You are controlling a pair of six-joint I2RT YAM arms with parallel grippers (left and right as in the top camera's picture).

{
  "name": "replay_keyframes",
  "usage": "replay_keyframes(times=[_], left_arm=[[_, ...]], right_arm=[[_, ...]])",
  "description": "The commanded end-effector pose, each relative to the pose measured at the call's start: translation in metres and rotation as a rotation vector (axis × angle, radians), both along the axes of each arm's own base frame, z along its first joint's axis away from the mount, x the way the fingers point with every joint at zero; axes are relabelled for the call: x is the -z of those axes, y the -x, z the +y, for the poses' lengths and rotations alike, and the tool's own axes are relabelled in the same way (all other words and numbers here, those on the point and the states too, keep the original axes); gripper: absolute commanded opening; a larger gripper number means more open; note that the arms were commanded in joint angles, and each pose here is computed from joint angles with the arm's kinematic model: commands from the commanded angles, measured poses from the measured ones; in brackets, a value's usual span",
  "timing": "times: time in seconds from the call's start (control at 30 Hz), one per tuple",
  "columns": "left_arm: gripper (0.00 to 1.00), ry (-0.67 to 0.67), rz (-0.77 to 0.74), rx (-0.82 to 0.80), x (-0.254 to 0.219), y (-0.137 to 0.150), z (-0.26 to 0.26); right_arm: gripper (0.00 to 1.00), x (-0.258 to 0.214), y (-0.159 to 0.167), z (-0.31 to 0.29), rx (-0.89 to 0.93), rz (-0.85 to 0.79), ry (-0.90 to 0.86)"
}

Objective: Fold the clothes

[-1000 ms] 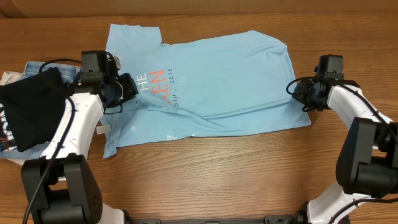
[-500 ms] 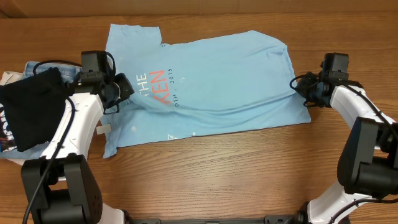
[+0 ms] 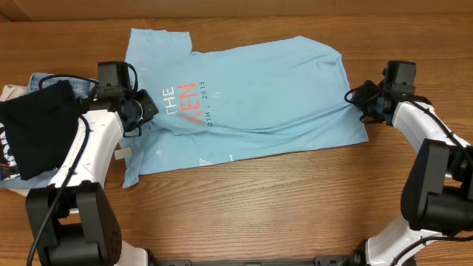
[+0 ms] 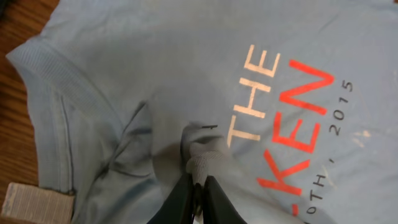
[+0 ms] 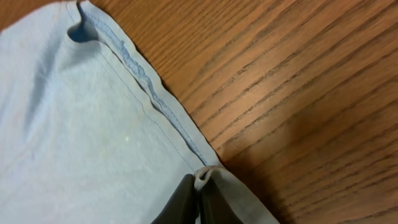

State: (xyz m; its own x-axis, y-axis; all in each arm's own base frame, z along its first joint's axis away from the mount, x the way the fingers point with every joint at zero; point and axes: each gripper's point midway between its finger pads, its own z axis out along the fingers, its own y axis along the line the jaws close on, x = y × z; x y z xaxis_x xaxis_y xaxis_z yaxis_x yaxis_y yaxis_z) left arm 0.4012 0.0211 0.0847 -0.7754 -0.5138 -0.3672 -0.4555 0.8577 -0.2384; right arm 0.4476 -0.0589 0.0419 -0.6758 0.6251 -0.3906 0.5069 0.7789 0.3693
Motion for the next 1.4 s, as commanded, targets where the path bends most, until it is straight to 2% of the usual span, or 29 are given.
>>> replay_keyframes(times=[0.0, 0.17, 0.37, 0.6, 0.93, 1.03, 1.13, 1.27, 1.37], left_arm=[[0.09, -0.03, 0.042, -0.045, 0.007, 0.004, 0.01], [0.09, -0.065, 0.065, -0.095, 0.013, 0.007, 0.019], [0.1, -0.081, -0.012, -0.107, 0.006, -0.01, 0.023], [0.1, -0.081, -0.077, -0.111, 0.001, -0.026, 0.024], [0.1, -0.084, -0.046, -0.103, 0.017, -0.027, 0.024], [0.1, -0.075, -0.026, -0.097, 0.026, -0.026, 0.022], [0.11, -0.061, -0.01, -0.079, 0.029, -0.024, 0.019], [0.15, -0.054, 0.014, -0.005, 0.021, -0.016, 0.012], [0.17, -0.06, 0.074, 0.025, 0.015, 0.003, 0.01]], right_arm=[[0.08, -0.011, -0.01, -0.003, 0.02, -0.035, -0.01], [0.07, -0.006, -0.002, -0.004, 0.03, 0.005, -0.002], [0.05, 0.002, 0.011, -0.016, 0.07, 0.07, 0.056], [0.04, 0.003, 0.012, -0.017, 0.079, 0.074, 0.064], [0.04, 0.004, 0.016, -0.027, 0.142, 0.091, 0.095], [0.1, 0.004, 0.016, -0.027, 0.153, 0.091, 0.088], [0.24, 0.004, 0.016, -0.027, 0.153, 0.092, 0.088], [0.36, 0.005, 0.018, -0.027, 0.149, 0.103, 0.089], [0.39, 0.008, 0.024, -0.026, 0.133, 0.127, 0.094]])
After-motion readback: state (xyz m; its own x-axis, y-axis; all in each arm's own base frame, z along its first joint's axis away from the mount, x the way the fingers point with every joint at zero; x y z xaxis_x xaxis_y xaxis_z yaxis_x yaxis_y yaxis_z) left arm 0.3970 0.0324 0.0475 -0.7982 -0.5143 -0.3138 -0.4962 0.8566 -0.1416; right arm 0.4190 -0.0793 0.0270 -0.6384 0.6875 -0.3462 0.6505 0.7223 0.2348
